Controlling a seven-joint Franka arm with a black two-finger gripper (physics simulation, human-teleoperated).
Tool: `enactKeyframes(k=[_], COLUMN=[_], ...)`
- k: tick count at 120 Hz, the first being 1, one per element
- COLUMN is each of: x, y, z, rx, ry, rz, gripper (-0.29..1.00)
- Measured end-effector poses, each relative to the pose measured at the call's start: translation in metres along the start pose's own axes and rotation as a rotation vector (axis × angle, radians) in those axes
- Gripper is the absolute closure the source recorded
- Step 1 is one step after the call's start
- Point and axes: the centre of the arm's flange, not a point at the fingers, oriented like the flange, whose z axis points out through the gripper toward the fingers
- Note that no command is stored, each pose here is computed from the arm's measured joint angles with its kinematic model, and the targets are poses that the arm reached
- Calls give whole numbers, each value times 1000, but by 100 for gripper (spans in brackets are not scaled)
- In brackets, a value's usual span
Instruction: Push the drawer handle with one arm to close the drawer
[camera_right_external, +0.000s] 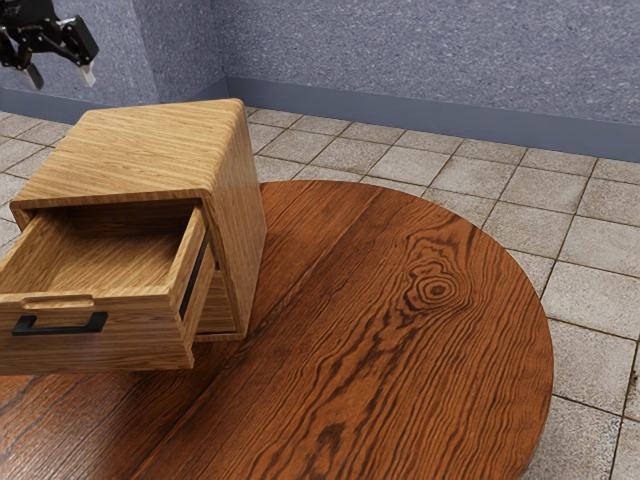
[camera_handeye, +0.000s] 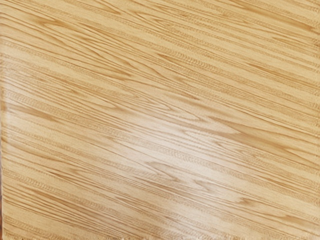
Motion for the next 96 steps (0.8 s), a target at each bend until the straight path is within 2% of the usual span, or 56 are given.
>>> enactKeyframes(k=[13,22,30,42,52,58,63,71,79,96], x=[-4,-25,-36,-37,-45,-74,-124,-211,-278,-352], y=[17,19,14,5,2,15,36,57,69,63], z=[-5,-77,-104,-105,-92,-77,-60,-34,7,87], rx=[-9,-28,-34,-35,-51,-102,-140,-131,-113,-93], ry=[-12,107,148,140,95,41,-8,-38,-69,-139], rz=[36,54,53,37,42,101,174,246,293,278], gripper=[2,2,2,2,2,2,2,2,2,2])
